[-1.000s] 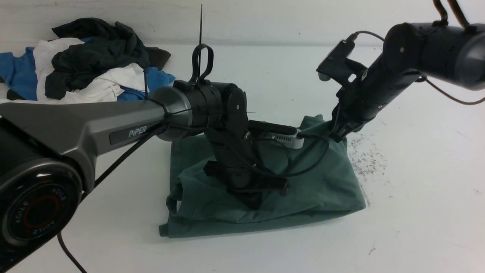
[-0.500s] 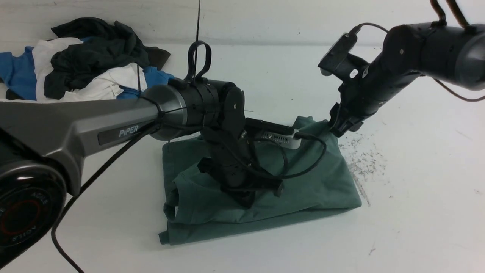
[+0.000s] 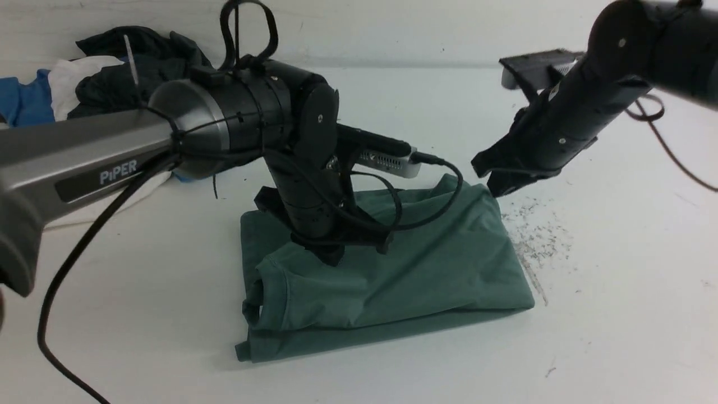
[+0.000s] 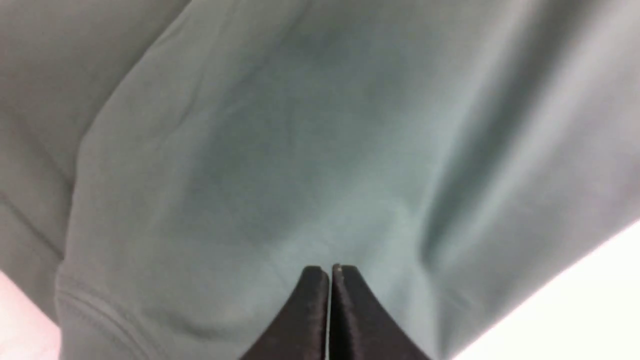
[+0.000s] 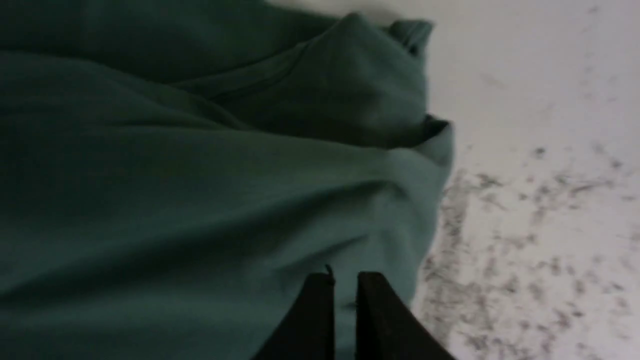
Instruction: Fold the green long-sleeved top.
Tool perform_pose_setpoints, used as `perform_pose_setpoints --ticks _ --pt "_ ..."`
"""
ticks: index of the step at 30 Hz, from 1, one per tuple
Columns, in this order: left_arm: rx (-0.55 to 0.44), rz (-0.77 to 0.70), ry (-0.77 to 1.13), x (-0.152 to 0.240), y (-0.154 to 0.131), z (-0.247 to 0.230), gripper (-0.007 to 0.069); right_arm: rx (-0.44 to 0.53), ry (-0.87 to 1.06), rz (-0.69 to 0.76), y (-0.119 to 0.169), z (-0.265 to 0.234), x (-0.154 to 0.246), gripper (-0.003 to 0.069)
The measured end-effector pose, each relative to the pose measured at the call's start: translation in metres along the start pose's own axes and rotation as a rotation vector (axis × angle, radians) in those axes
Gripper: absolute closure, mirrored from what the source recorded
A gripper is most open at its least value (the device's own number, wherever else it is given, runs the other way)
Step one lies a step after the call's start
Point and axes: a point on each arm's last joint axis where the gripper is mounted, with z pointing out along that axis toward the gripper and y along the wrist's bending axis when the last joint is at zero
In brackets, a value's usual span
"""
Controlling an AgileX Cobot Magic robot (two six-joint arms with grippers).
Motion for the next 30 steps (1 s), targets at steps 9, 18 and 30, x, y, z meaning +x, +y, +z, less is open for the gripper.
perform_pose_setpoints --ticks 9,18,30 --pt "-0.179 -0.108 0.087 0.000 0.043 0.044 0.0629 -0.010 -0.020 0.025 -0.013 0.075 0.002 0.0673" --pt "-0.279 -0.134 0.104 0.002 0.069 0.039 0.0629 -0.011 -0.034 0.038 -0.014 0.081 0.001 0.0673" --pt "-0.260 -0.186 -0.228 0.027 0.062 -0.137 0.0629 0.038 -0.138 0.042 -0.024 -0.072 0.001 0.0673"
